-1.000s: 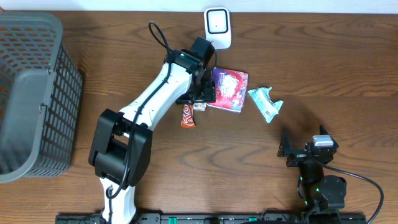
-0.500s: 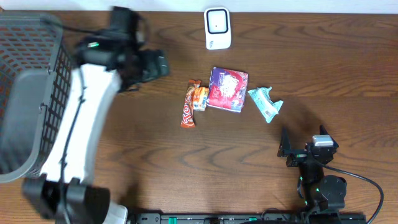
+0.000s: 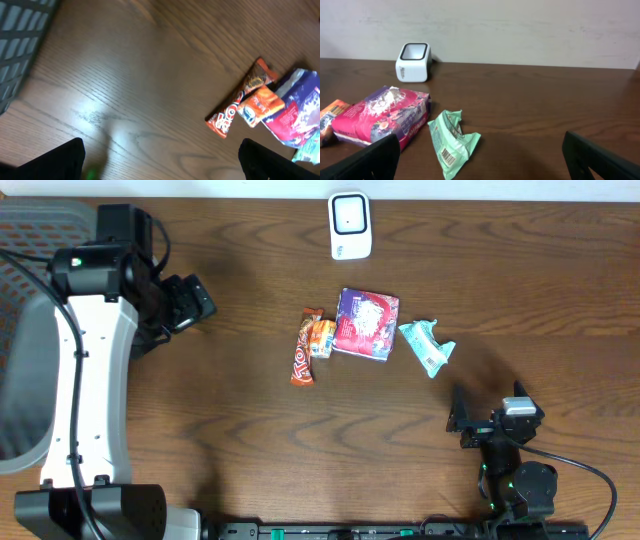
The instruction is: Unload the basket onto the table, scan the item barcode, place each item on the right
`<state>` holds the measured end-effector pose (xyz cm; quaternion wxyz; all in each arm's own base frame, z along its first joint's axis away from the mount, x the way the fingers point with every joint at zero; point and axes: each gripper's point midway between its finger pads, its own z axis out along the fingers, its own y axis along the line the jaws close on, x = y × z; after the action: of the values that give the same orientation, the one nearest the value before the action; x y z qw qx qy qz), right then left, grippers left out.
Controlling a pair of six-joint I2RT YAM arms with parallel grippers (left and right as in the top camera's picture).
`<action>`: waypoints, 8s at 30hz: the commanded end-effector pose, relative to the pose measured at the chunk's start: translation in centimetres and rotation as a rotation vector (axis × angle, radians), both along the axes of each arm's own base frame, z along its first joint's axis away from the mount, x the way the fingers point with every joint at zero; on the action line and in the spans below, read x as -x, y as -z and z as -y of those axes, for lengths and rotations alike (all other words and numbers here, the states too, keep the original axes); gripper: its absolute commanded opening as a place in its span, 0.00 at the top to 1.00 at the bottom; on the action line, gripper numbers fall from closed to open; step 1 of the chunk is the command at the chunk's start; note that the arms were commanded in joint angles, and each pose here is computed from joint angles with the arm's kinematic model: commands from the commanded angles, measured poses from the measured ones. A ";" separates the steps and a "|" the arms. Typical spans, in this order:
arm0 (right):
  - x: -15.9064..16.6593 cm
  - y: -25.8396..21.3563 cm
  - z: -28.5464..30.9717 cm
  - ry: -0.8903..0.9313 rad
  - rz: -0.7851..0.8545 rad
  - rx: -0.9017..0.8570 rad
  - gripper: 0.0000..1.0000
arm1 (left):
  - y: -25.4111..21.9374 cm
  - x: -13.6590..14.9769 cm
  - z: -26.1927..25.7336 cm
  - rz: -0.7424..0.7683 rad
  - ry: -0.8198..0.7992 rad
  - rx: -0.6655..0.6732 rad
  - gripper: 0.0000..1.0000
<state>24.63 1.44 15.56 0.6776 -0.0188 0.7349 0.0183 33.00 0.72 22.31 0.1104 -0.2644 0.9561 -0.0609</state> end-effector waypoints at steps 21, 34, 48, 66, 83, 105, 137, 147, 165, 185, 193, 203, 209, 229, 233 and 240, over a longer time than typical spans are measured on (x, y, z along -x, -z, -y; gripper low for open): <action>5.6 -16.3 -4.4 -0.392 0.623 -0.404 0.01 | 0.7 0.8 -3.2 -0.039 -0.097 -0.012 0.02; 5.1 -24.4 -5.1 -0.330 0.561 -0.038 0.01 | 0.7 0.8 -3.2 -0.039 -0.097 -0.012 0.02; -7.6 -16.5 -9.7 -0.551 -0.535 -0.076 0.01 | 0.7 0.8 -3.2 -0.039 -0.097 -0.012 0.02; -12.1 -3.5 -11.4 -0.354 -1.084 -0.272 0.01 | 0.7 0.8 -3.2 -0.039 -0.097 -0.012 0.02; -14.7 1.1 -11.0 -0.212 -1.126 -0.369 0.22 | 0.7 0.8 -3.2 -0.039 -0.097 -0.012 0.02; -12.7 6.4 -14.9 -0.360 -1.225 -0.459 0.13 | 0.7 0.8 -3.2 -0.039 -0.097 -0.012 0.02; -15.3 5.0 -3.6 -0.137 -1.101 0.032 0.01 | 0.7 0.8 -3.2 -0.039 -0.097 -0.012 0.02; -14.9 9.7 -4.4 -0.234 -1.218 0.006 0.04 | 0.7 0.8 -3.2 -0.039 -0.097 -0.012 0.02; -14.4 9.9 -4.6 -0.245 -1.240 -0.006 0.01 | 0.7 0.8 -3.2 -0.039 -0.097 -0.012 0.02; -16.4 10.6 -5.5 -0.486 -1.124 -0.031 0.14 | 0.7 0.8 -3.2 -0.039 -0.097 -0.012 0.02; -15.1 14.8 -6.3 -0.551 -1.224 -0.073 0.30 | 0.7 0.8 -3.2 -0.039 -0.097 -0.012 0.02; -14.9 12.9 -6.2 -0.492 -1.240 -0.110 0.99 | 0.7 0.8 -3.2 -0.039 -0.097 -0.012 0.02; -16.7 8.3 -2.6 -0.116 -1.161 -0.024 0.99 | 0.7 0.8 -3.2 -0.039 -0.097 -0.012 0.02; -15.6 13.8 -4.2 0.380 -1.118 0.476 0.64 | 0.7 0.8 -3.2 -0.039 -0.097 -0.012 0.02; -16.5 12.0 -6.8 0.315 -1.083 0.395 0.34 | 0.7 0.8 -3.2 -0.039 -0.097 -0.012 0.02; -18.5 4.2 -7.1 0.244 -1.031 0.271 0.19 | 0.7 0.8 -3.2 -0.039 -0.097 -0.012 0.02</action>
<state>40.91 8.18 5.30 0.1592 -0.0339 0.9657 -0.2022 32.35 3.68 21.96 0.1021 -0.3083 0.9443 -0.0524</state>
